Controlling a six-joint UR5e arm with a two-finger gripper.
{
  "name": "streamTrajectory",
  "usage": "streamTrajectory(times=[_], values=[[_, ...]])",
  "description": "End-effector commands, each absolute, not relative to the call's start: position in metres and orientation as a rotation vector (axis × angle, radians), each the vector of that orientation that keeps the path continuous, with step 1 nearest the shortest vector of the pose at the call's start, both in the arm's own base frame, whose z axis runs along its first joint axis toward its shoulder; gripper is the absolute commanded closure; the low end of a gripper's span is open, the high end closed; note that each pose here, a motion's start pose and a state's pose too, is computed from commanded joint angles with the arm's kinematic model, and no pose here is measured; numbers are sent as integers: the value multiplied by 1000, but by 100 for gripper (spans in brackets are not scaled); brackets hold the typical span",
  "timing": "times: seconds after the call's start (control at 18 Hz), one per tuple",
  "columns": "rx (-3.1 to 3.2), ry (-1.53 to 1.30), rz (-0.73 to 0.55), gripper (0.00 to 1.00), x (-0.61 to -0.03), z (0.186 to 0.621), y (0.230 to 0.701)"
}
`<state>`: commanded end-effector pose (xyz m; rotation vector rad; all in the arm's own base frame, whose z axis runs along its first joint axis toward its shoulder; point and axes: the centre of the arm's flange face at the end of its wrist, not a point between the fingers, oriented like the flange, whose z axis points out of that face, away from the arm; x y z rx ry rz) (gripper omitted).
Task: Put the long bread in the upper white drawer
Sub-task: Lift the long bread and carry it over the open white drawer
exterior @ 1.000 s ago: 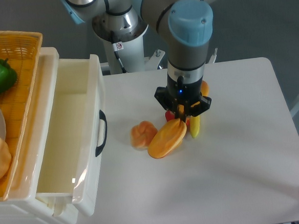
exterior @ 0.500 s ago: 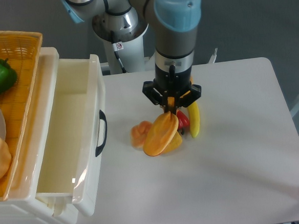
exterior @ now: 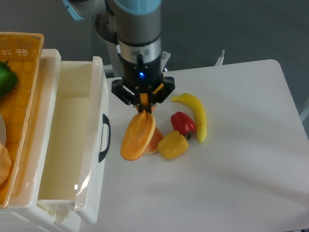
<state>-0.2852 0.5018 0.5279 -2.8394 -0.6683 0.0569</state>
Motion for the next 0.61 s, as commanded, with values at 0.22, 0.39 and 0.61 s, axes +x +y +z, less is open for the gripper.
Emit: streamTrajectory(times=[0.22,0.39,0.61], values=[[-2808,-772,28,100,-263,529,512],[-2751,-895,-9,100,-260,536,515],[-2739,-902,-33,100,-256,538,517]])
